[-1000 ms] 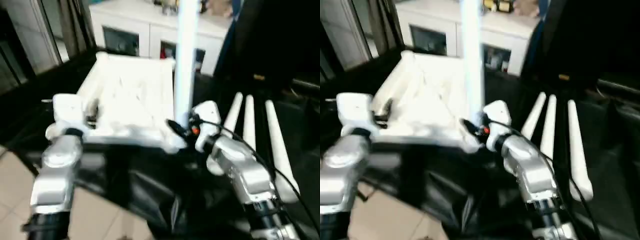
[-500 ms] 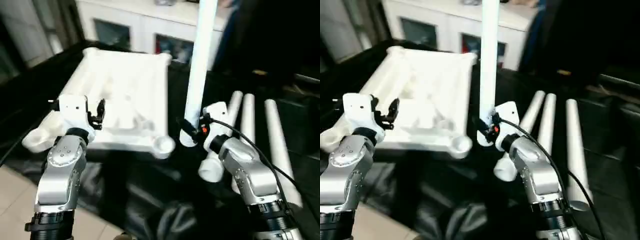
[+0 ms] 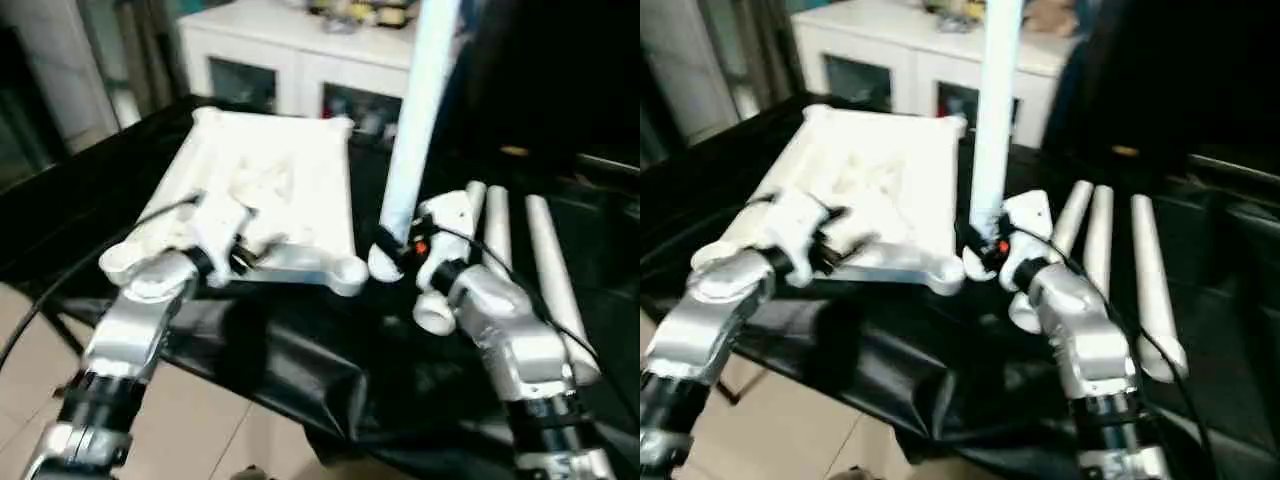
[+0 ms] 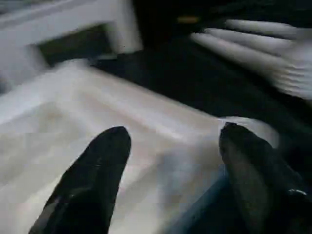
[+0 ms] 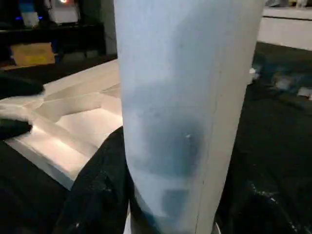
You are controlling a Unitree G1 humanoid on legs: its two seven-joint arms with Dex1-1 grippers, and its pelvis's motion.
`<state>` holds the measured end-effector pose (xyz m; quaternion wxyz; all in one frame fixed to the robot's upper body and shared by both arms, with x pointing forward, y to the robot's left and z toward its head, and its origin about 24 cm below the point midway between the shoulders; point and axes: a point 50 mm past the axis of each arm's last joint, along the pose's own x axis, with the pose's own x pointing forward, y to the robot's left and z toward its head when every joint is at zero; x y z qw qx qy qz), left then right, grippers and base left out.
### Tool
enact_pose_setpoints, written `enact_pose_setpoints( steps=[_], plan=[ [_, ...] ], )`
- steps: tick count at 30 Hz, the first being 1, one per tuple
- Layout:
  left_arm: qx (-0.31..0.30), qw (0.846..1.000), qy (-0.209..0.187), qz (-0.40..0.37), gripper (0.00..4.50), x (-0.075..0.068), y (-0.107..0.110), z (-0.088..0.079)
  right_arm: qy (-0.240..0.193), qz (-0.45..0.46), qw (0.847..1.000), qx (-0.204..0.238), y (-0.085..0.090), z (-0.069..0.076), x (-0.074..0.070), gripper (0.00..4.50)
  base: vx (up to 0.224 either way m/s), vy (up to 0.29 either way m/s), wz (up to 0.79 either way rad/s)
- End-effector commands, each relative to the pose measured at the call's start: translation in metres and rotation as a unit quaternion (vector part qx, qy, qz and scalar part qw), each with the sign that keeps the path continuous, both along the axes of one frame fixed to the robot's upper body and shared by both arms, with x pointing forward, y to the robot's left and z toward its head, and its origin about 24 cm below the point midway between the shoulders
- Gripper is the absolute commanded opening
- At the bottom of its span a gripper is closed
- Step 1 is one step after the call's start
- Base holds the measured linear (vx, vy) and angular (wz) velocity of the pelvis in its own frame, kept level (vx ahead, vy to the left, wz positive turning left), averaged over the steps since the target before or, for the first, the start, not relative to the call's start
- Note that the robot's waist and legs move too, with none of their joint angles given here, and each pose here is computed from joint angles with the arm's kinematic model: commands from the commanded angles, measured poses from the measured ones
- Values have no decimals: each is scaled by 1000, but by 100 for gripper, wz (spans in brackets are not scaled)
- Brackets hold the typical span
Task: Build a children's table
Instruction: Pick table leg
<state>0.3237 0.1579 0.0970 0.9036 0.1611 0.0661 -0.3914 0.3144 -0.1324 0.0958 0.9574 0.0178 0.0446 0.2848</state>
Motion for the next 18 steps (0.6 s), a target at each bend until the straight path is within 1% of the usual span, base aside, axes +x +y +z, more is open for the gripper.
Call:
enact_pose_setpoints(
  steps=[1,3,4,5,6,7,8,9,12,13,14,15,16,18],
  plan=[
    [22,998,20,-57,371,4,-5,0,-12,10,1000,4,-6,10,1,190,-52,-39,-3],
    [34,997,27,-68,374,6,-5,-2,-13,10,1000,4,-9,11,0,190,0,0,0],
    [52,995,31,-78,344,9,-6,-5,-16,9,1000,0,-11,12,1,190,0,0,0],
    [70,994,34,-76,342,14,-6,-9,-17,7,1000,-6,-14,13,0,190,0,0,0],
    [76,994,35,-76,345,16,-6,-10,-18,6,1000,-8,-15,14,0,190,0,0,0],
    [88,992,43,-79,336,21,-7,-14,-19,4,1000,-13,-18,15,-1,190,0,0,0],
    [89,992,44,-79,317,21,-7,-14,-19,4,1000,-13,-19,15,-1,190,0,0,0],
    [102,990,50,-80,301,25,-9,-18,-20,1,1000,-17,-22,16,-4,190,0,0,0],
    [92,992,44,-75,298,27,-12,-17,-21,-1,1000,-17,-24,17,-6,190,0,0,0],
    [64,998,8,-25,298,28,-16,-12,-24,-17,1000,-10,-27,18,-10,190,0,0,0],
    [43,999,-2,0,298,27,-17,-10,-23,-27,999,-7,-27,18,-11,190,-27,53,-12],
    [-14,998,-36,57,298,21,-16,-3,-20,-55,998,4,-28,16,-13,190,0,0,0],
    [-41,995,-52,79,298,18,-14,0,-18,-67,998,9,-28,14,-14,190,0,0,0],
    [-76,986,-41,145,298,5,-2,-6,-5,-73,997,20,-25,7,-20,190,0,0,0]
  ],
)
